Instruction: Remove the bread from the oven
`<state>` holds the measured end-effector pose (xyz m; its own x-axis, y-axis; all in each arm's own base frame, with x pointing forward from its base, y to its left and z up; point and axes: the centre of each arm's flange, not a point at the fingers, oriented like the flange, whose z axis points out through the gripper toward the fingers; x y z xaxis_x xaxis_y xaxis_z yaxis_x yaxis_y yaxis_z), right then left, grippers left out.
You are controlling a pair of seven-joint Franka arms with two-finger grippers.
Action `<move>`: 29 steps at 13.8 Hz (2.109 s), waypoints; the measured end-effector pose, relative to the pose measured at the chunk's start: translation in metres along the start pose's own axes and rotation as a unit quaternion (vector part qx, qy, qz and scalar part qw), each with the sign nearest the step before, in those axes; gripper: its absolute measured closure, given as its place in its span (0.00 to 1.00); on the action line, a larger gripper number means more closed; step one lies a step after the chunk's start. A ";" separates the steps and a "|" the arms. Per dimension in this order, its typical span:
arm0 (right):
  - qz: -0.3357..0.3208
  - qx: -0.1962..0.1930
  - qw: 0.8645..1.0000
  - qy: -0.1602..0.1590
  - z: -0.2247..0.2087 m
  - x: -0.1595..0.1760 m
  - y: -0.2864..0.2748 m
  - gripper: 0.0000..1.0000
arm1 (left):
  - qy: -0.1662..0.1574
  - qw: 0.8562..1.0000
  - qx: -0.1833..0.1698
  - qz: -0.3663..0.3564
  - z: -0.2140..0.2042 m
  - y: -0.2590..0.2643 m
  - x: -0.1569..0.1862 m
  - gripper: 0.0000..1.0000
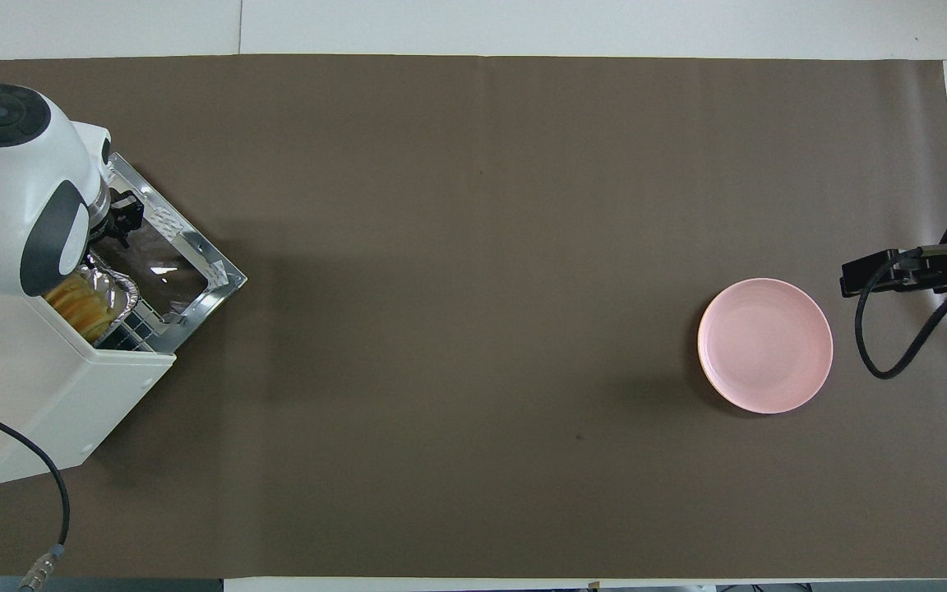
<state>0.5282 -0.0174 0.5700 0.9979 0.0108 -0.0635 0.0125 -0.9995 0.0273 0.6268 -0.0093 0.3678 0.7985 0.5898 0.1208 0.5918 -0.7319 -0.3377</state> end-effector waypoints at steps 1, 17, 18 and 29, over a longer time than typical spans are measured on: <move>0.000 0.000 1.000 0.000 0.000 0.000 0.000 0.00 | 0.000 1.000 0.000 0.001 -0.002 -0.001 0.000 0.63; 0.000 0.000 1.000 -0.001 0.002 -0.002 0.000 0.00 | 0.014 0.994 -0.094 0.053 -0.089 0.081 -0.065 0.98; 0.000 0.000 1.000 0.000 0.001 -0.003 0.000 0.00 | 0.012 0.992 -0.104 0.064 -0.097 0.095 -0.080 0.98; 0.023 0.001 1.000 0.002 0.006 -0.004 0.016 0.00 | -0.033 0.975 -0.149 0.162 -0.159 0.272 -0.272 0.98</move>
<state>0.5242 -0.0335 0.5651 0.9976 -0.0355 -0.0588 -0.0339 -0.9990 0.0280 0.5880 -0.4227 0.3916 0.9455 0.3254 -0.0113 0.3241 -0.9441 -0.0599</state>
